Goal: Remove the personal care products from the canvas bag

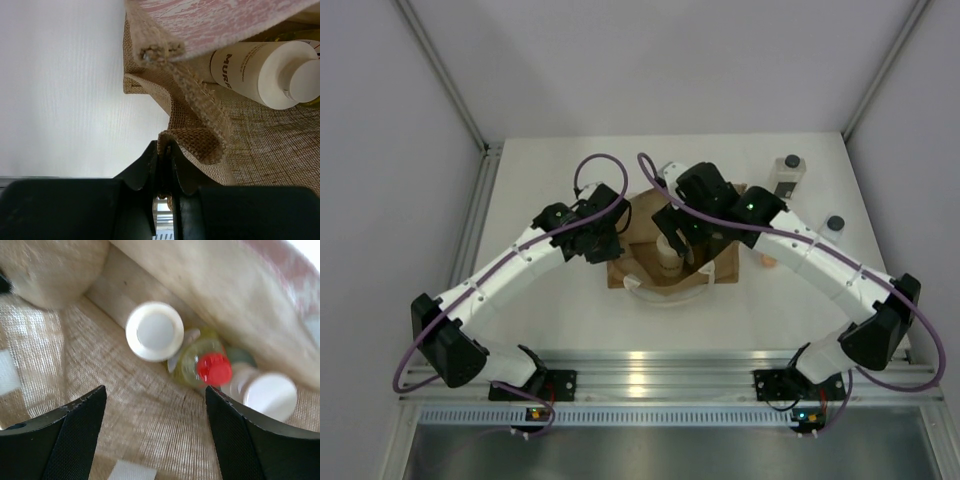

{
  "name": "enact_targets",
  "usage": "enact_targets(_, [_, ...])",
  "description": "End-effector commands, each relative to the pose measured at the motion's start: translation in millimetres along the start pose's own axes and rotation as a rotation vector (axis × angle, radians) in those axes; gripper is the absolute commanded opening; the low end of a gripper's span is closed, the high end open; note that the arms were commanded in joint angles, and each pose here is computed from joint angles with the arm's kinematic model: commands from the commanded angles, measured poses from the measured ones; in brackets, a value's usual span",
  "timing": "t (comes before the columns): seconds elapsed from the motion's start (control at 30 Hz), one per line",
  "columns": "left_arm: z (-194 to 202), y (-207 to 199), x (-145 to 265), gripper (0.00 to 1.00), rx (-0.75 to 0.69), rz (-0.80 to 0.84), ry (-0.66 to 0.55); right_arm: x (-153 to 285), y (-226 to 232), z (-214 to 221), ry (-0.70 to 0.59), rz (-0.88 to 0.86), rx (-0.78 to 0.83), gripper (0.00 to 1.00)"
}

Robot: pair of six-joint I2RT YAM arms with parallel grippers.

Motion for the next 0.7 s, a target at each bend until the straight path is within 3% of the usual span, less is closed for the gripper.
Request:
enact_targets(0.0, [6, -1, -3, 0.0, 0.025, 0.019, 0.026, -12, 12, -25, -0.072, -0.069, 0.098, 0.77])
enact_targets(0.33, [3, 1, 1, 0.0, 0.026, 0.013, -0.001, -75, 16, -42, 0.034, -0.144, 0.143, 0.7])
enact_targets(0.57, [2, 2, 3, 0.0, 0.023, 0.012, -0.016, -95, 7, -33, 0.098, -0.133, 0.149, 0.69])
enact_targets(0.67, [1, 2, 4, 0.0, 0.019, 0.012, -0.02, -98, 2, -28, 0.118, -0.127, 0.142, 0.64])
Point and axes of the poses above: each gripper's point midway between its finger pads, its own x axis back along the fingers, its own y axis along the line the jaws close on, z = x × y, the point moved 9 cm from there along x, back along the fingers, and after that the axes turned 8 degrees about -x, right-handed, at the moved point
